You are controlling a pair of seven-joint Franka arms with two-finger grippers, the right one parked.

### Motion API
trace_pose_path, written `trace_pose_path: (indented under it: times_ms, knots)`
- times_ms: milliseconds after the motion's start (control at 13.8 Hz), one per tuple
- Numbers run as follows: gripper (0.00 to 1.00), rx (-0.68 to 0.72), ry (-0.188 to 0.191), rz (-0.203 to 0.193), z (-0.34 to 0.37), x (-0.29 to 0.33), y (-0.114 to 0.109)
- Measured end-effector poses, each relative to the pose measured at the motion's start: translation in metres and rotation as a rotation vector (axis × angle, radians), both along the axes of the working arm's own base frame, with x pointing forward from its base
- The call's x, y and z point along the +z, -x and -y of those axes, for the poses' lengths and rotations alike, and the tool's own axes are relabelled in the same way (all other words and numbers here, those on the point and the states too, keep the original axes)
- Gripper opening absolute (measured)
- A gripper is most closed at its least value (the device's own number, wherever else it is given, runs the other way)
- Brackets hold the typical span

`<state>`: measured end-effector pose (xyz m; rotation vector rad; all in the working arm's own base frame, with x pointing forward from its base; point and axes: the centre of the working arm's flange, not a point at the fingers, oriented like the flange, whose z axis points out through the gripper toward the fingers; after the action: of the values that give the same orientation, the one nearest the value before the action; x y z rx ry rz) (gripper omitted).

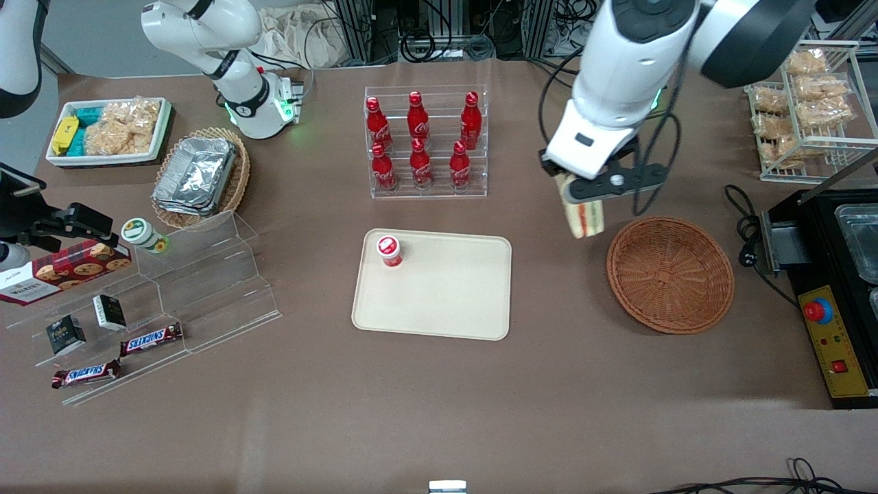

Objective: Place sandwich from basket to tray

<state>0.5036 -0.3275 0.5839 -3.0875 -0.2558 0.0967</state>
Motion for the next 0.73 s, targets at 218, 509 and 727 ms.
trace_pose_path:
  times_ms: [218, 509, 727]
  knots:
    - [0.32, 0.009, 0.057, -0.037, 0.028, -0.063, -0.026]
    - [0.31, 0.027, 0.134, -0.088, 0.060, -0.172, -0.061]
    - [0.32, 0.041, 0.136, -0.073, 0.091, -0.252, -0.065]
